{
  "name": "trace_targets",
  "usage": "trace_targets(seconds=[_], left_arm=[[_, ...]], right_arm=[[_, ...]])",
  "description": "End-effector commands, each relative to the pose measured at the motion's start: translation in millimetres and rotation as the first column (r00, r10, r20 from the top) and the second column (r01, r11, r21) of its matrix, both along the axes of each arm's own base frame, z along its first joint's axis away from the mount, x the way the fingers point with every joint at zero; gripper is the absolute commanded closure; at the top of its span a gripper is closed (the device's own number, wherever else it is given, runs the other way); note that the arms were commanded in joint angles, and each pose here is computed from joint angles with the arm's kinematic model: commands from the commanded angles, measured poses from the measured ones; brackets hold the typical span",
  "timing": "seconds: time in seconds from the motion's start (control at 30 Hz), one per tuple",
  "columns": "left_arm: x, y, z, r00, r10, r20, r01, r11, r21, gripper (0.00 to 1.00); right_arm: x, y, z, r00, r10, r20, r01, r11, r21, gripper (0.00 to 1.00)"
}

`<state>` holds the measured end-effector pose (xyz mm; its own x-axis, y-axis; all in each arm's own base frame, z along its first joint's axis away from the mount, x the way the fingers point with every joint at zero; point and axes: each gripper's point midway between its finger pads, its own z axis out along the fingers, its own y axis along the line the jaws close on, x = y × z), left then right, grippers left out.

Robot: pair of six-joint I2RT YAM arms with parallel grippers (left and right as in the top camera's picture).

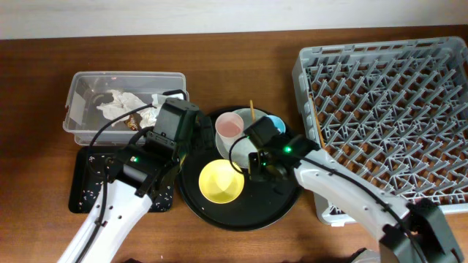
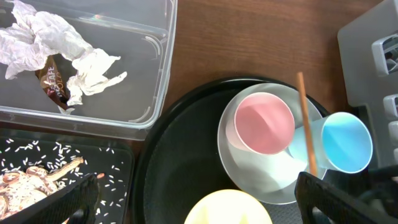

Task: Sort waste into correct bins and load items into the dishwasher rack
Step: 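Return the right gripper to the plate and grasp the second chopstick, then carry the second chopstick into the dish rack and release it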

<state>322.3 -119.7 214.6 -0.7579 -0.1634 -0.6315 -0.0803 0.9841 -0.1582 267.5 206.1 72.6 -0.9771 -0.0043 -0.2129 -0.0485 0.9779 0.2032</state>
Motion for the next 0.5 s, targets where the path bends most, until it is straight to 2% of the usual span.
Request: trace_targets(seconds=[0.0, 0.3, 0.47], left_arm=[[2, 0, 8, 1.0, 0.006, 0.018, -0.006, 1.0, -0.016, 0.01], [2, 0, 8, 1.0, 0.006, 0.018, -0.005, 1.0, -0.016, 0.01], [2, 0, 8, 1.0, 0.006, 0.018, -0.006, 1.0, -0.016, 0.01]], right_arm=[[10, 1, 34, 0.997, 0.006, 0.081, -0.011, 0.998, 0.054, 0.93], [9, -20, 101, 0.97, 0.001, 0.244, -0.037, 0.989, 0.146, 0.96], [6, -73, 117, 0.952, 0.054, 0.3, -0.07, 0.997, 0.041, 0.96]])
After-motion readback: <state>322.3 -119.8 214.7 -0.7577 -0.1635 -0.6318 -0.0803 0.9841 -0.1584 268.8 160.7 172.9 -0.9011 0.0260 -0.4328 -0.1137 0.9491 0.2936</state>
